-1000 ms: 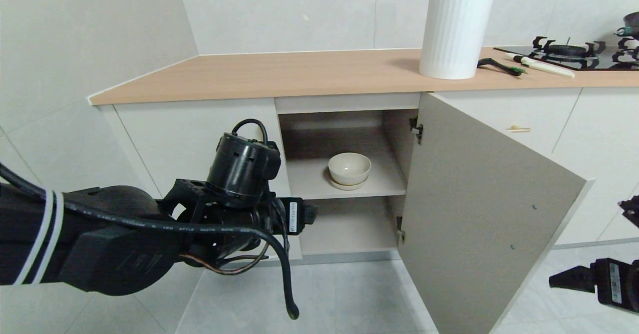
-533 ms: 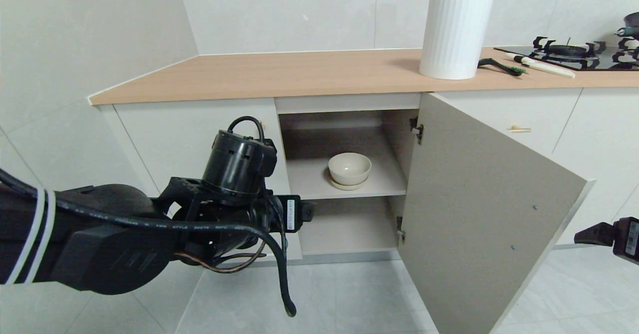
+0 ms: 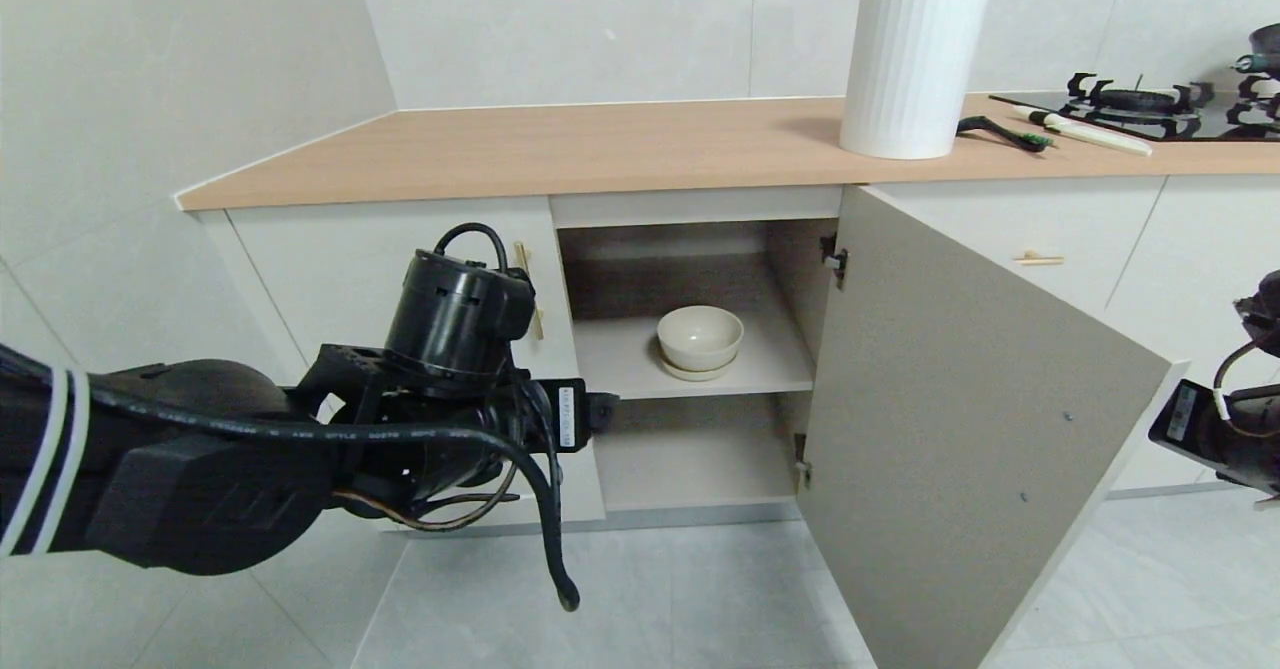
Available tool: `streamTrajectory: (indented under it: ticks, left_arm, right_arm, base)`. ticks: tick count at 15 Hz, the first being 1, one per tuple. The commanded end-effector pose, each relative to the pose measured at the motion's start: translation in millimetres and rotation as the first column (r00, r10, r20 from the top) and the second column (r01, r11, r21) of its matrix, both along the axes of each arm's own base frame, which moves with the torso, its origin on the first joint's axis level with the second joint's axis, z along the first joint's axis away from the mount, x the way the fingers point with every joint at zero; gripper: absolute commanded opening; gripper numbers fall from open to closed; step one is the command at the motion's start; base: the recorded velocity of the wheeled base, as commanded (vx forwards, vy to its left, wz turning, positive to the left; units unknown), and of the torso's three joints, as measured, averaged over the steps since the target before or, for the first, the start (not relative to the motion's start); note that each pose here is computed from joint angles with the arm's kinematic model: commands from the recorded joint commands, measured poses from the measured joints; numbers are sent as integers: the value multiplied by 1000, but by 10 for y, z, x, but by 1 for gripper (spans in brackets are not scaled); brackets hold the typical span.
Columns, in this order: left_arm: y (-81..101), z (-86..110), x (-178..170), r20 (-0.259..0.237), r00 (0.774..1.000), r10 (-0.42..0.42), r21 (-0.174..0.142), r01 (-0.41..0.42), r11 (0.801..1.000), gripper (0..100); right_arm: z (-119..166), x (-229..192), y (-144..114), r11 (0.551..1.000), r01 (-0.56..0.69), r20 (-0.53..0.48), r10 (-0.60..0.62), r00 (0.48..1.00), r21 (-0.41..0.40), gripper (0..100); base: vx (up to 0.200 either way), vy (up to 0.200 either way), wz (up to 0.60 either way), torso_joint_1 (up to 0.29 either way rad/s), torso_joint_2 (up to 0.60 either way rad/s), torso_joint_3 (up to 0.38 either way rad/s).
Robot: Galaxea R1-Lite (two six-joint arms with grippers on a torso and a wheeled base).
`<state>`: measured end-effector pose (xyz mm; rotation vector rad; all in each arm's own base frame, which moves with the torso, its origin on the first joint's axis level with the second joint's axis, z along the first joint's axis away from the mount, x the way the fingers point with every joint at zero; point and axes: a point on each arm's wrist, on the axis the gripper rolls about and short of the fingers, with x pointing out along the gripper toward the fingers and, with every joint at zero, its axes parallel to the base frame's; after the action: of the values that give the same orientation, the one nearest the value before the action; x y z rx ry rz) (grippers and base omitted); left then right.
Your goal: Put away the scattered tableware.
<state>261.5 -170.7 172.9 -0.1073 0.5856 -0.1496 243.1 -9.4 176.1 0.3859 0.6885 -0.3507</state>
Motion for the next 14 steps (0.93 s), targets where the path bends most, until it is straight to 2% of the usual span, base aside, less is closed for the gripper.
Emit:
streamTrajectory:
  ticks: [1, 3, 7, 10, 14]
  left_arm:
    - [93, 59, 0, 8, 999, 42, -36, -42, 998, 100]
    - [183, 74, 15, 7, 997, 75, -44, -74, 996, 100]
    - [340, 121, -7, 15, 993, 119, -55, -118, 991, 100]
    - [482, 133, -58, 2, 988, 154, -46, -154, 987, 100]
    - [503, 163, -70, 11, 987, 161, -53, -160, 986, 100]
  right_arm:
    - [-101, 83, 163, 996, -83, -37, 84, 996, 25, 100]
    - [-86, 77, 329, 982, -180, -29, 182, 983, 60, 100]
    - [-81, 193, 873, 924, -376, -24, 378, 925, 70, 100]
    - [-110, 406, 1242, 883, -465, -23, 467, 884, 69, 100]
    - [-168, 754, 1715, 837, -545, 0, 546, 838, 59, 100]
  base:
    - [0, 0, 0, 0, 0, 0]
    - [0, 0, 0, 0, 0, 0]
    - [0, 0, 0, 0, 0, 0]
    - [0, 0, 0, 0, 0, 0]
    - [0, 0, 0, 0, 0, 0]
